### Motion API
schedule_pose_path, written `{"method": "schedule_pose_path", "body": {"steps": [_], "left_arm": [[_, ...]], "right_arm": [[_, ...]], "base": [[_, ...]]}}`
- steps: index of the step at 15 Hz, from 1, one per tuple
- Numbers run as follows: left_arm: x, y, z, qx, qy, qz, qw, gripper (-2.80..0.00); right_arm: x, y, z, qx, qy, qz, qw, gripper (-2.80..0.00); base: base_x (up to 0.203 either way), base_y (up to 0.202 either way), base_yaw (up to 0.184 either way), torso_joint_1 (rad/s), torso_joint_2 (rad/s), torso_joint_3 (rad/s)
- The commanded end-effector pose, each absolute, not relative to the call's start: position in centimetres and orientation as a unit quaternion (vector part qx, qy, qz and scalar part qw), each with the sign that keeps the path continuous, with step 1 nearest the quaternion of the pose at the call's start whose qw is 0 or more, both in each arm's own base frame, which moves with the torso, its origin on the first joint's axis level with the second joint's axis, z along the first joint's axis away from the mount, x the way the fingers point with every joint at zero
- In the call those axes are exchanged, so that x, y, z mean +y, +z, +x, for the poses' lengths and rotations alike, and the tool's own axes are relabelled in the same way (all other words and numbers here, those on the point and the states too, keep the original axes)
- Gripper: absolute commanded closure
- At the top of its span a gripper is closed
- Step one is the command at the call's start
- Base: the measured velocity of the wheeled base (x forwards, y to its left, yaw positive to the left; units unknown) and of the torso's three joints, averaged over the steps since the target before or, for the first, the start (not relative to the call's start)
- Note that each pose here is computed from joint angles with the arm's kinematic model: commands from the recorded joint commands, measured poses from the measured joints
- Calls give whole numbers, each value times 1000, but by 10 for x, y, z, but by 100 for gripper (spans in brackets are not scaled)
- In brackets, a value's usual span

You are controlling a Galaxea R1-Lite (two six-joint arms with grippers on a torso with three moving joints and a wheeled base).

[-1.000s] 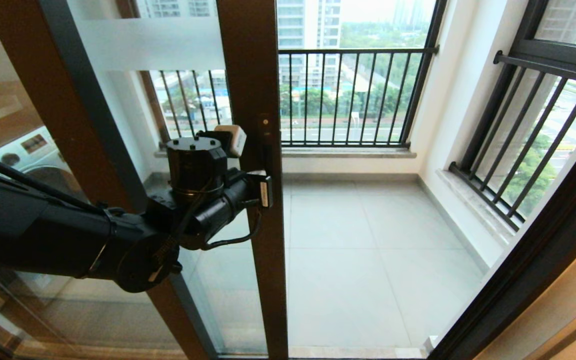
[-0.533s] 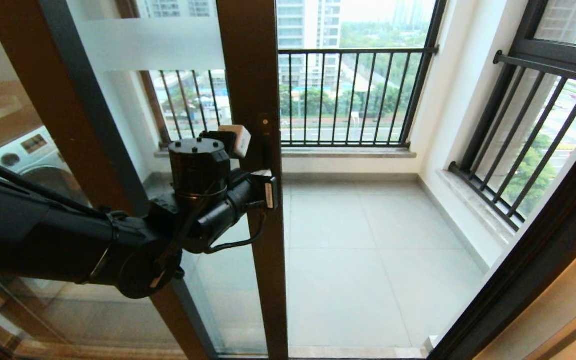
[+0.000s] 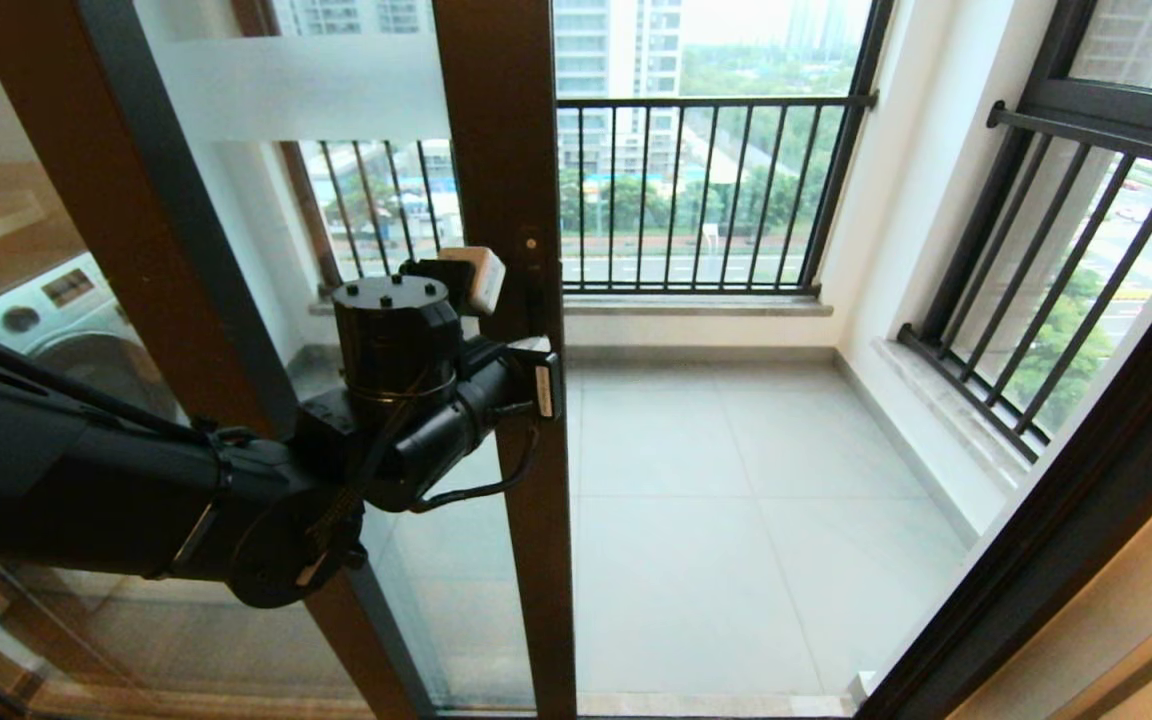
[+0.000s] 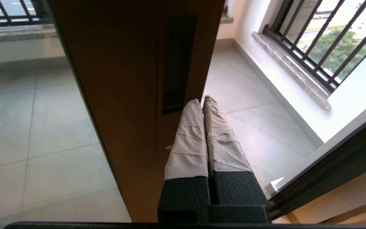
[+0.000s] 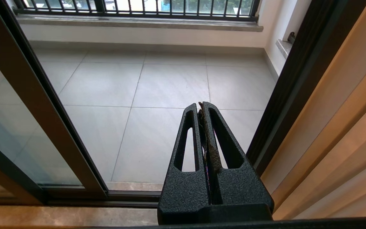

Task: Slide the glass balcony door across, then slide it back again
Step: Close the slid door

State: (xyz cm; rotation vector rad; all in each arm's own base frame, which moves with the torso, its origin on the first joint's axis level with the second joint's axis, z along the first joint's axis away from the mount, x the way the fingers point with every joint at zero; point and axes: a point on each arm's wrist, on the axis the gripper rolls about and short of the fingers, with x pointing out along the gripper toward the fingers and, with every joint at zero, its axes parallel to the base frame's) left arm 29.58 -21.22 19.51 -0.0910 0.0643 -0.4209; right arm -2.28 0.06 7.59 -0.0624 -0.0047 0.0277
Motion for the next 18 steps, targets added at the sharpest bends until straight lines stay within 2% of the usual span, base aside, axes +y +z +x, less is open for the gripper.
{"method": "schedule_pose_path", "body": {"steps": [1, 7, 10, 18], "left_arm": [[-211, 197, 294, 29, -209, -48, 976, 0], [-205, 186, 285, 58, -239, -58, 968, 0], [-211, 201, 291, 48, -268, -63, 960, 0], [-197, 199, 317, 56, -224, -47, 972, 0]], "right_arm": [[1, 76, -23, -3, 14, -31, 999, 0], [1, 76, -23, -3, 15, -31, 999, 0], [1, 76, -23, -3, 15, -31, 999, 0], [1, 76, -23, -2, 15, -31, 999, 0]], "base": [[0, 0, 0, 0, 0, 0], [0, 0, 0, 0, 0, 0], [0, 0, 0, 0, 0, 0], [0, 0, 0, 0, 0, 0]]}}
